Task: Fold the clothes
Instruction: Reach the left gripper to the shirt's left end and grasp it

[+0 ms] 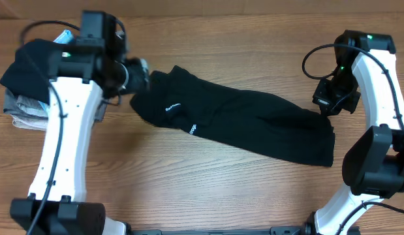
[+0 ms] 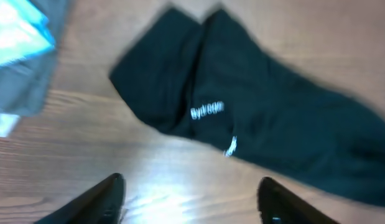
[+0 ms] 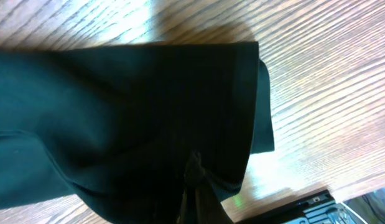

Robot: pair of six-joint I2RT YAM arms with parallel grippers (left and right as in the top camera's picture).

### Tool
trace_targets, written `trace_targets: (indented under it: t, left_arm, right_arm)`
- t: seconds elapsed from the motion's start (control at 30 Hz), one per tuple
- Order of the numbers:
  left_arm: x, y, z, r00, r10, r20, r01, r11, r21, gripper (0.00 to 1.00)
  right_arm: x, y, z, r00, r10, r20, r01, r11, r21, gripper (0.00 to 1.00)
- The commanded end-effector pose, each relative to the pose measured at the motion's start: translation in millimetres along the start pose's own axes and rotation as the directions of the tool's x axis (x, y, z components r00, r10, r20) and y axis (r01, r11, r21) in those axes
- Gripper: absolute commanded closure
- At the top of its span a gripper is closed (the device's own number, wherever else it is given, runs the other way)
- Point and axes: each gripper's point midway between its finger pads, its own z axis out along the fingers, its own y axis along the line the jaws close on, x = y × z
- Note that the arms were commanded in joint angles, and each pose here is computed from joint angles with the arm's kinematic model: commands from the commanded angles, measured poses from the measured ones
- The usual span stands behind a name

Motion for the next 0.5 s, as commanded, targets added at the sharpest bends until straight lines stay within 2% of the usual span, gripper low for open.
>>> trace_targets:
  t: [0.0, 0.13, 0.27, 0.47]
  left_arm:
    - [47, -12, 44, 0.974, 0.147, -0.170, -0.144, 0.989, 0.031, 0.22]
    - [74, -12, 81, 0.947, 0.240, -0.215, -0.254, 0.966, -0.040, 0.18]
    - [92, -10, 106, 0.931, 0.282, -0.231, -0.306, 0.949, -0.076, 0.18]
    - [88, 0, 135, 0.927, 0.336, -0.165, -0.359, 0.924, -0.135, 0.24]
  right_arm:
    - [3, -1, -1, 1.000, 0.008, 0.012, -0.008, 1.000, -0.012, 0.96]
    - [4, -1, 0, 1.000, 0.006, 0.009, -0.006, 1.000, -0.010, 0.96]
    - [4, -1, 0, 1.000, 0.005, 0.009, -0.005, 1.000, -0.010, 0.96]
    - [3, -1, 0, 1.000, 0.005, 0.013, -0.005, 1.000, -0.012, 0.96]
